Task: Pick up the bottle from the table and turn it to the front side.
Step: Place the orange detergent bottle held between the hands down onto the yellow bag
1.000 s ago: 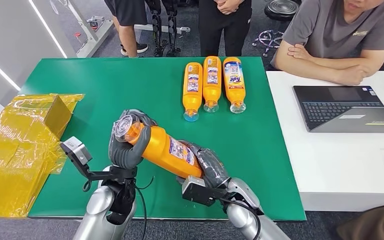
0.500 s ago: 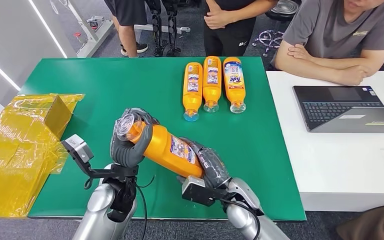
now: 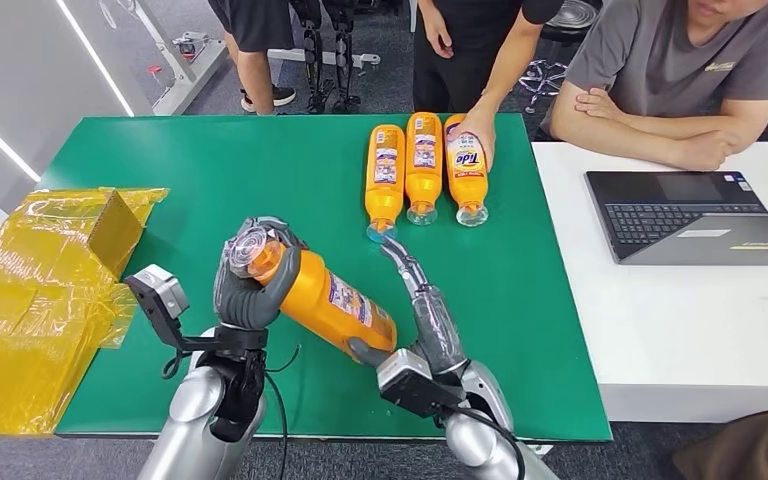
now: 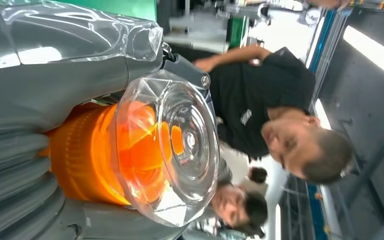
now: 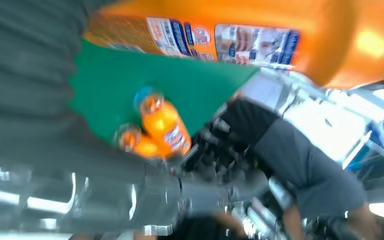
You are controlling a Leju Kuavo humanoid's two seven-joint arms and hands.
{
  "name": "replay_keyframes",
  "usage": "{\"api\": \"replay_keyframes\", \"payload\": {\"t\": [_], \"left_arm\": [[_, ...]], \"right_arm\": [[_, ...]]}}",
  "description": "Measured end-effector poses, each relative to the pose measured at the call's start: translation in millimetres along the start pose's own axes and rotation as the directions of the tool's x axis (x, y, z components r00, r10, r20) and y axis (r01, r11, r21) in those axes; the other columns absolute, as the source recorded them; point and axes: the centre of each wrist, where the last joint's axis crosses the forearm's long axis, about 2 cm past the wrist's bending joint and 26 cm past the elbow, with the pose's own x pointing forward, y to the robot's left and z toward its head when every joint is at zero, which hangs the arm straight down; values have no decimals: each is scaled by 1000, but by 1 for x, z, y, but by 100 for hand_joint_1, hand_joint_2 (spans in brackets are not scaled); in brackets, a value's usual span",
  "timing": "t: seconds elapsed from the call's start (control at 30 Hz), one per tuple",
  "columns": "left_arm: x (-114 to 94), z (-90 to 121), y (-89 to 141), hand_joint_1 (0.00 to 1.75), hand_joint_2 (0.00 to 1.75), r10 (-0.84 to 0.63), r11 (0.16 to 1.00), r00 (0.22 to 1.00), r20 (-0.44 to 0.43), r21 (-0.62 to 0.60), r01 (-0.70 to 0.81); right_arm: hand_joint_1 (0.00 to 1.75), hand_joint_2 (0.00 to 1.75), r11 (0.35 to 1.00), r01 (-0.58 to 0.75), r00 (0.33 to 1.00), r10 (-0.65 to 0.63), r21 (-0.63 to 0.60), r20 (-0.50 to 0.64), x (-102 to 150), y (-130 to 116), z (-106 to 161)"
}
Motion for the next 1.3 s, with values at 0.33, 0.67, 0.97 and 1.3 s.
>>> {"api": "replay_keyframes", "payload": {"t": [0.33,0.67,0.97,1.3], "left_arm": [[4,-6,30,175,175,-199,980,980,23,18,199],[38,-11,110,175,175,-825,565,524,214,253,786],[75,-17,179,175,175,-944,16,-53,326,208,978],[96,-12,222,175,175,-846,-352,-344,407,58,934]], "right_arm": [[0,175,995,59,997,-55,-75,61,15,-3,-3],[0,175,984,105,993,-95,-143,77,27,-3,2],[0,175,983,144,986,-132,-117,101,33,-7,1],[0,175,977,178,980,-167,-115,104,37,-10,2]]}}
